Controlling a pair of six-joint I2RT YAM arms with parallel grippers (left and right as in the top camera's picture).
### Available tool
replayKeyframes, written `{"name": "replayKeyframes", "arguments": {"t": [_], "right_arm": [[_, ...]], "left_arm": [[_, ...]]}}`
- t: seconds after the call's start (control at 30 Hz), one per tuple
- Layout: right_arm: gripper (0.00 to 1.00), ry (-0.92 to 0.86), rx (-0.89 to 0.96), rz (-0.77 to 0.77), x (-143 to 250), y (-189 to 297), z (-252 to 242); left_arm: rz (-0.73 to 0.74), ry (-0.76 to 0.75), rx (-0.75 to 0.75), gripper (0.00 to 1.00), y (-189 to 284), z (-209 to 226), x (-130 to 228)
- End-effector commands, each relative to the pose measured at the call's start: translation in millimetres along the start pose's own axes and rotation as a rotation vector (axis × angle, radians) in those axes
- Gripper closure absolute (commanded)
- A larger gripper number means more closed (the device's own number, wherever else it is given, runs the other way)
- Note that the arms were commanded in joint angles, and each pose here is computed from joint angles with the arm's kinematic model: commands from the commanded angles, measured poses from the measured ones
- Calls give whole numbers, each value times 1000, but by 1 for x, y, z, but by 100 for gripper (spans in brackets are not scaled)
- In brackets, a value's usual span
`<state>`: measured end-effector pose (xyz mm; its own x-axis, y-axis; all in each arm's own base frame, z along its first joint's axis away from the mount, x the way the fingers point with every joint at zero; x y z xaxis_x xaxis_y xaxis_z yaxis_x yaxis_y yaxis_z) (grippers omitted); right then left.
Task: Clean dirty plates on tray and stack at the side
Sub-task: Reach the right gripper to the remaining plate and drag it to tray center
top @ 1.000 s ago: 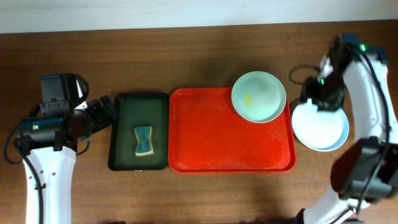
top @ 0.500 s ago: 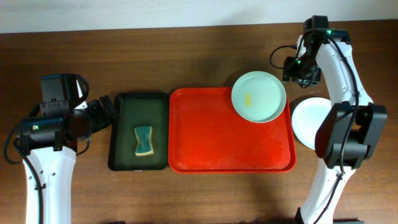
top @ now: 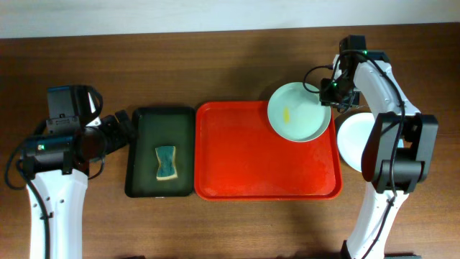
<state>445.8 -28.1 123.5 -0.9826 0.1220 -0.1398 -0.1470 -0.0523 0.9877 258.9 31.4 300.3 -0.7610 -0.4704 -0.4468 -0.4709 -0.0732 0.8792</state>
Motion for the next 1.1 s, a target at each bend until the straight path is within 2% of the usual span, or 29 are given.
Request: {"name": "replayKeyframes", "arguments": {"t": [0.0,0.2,0.27,0.33,0.53,0.63,0.8,1.07], "right_arm": [[74,4,16,31,5,-10,2],[77,2,17,60,10,-11,2],[96,1,18,66,11,-11,1],[96,1,13,70,12,-11,2],[96,-63,-168,159,26,1,17],[96,-71,-158,271,45,7,29],[96,21,-123,419,74,12,75],[96,141,-58,538,117,8,141]], "left_arm": [[-16,14,-3,1,4,1,-3],[-16,14,-3,1,4,1,-3],[-16,14,-3,1,4,1,-3],[-16,14,-3,1,4,1,-3],[-16,14,-3,1,4,1,-3],[-16,14,-3,1,4,1,-3],[-16,14,-3,1,4,1,-3],[-16,14,-3,1,4,1,-3]]}}
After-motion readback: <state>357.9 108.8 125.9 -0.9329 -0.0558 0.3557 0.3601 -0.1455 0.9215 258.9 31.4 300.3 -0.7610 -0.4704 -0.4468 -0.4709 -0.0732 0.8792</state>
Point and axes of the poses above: each gripper's point midway between its finger pads, its own y axis back along the fingers, its own z axis along the line the jaws close on, x = y × z, the point moved 9 cm from there along y, back along the fingers, and after that the axes turned 3 degrees about y, right-handed, at the moved point
